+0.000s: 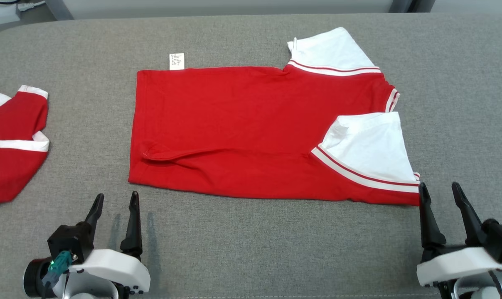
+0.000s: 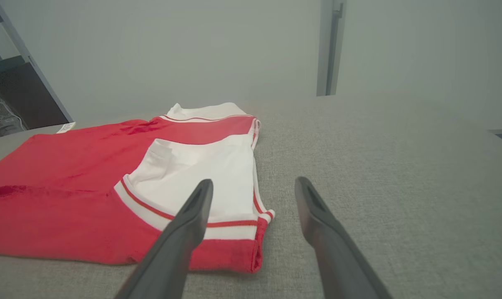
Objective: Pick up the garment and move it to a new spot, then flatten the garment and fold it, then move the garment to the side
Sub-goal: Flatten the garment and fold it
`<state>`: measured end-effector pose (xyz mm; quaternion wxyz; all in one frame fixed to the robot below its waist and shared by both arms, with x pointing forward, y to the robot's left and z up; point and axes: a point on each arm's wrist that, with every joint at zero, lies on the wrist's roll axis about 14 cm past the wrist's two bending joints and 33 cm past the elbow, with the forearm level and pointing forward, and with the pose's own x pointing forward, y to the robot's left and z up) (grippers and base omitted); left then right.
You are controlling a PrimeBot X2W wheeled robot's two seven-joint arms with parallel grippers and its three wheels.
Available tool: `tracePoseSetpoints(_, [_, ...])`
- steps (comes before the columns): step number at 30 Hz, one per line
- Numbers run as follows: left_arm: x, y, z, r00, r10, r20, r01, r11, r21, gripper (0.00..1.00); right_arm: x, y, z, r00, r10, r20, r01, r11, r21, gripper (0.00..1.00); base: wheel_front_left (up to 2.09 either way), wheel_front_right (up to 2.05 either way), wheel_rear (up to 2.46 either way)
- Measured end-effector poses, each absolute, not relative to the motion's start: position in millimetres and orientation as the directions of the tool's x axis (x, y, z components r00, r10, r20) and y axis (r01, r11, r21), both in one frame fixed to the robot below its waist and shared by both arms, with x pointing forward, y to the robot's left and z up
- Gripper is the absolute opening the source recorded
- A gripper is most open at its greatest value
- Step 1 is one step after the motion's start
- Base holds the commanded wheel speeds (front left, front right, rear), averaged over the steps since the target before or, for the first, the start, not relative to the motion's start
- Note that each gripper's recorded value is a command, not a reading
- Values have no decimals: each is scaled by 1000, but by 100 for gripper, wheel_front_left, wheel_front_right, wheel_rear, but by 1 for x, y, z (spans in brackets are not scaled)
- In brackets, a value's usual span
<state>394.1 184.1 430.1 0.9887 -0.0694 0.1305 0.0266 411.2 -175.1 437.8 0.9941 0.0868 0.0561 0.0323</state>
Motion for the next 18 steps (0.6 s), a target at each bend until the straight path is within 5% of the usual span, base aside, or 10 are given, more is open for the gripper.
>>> tracePoseSetpoints(18, [380, 166, 431, 950, -41, -311, -7, 988, -152, 100, 375, -187, 441, 993, 13, -119, 12, 978, 208, 100, 0, 0, 0])
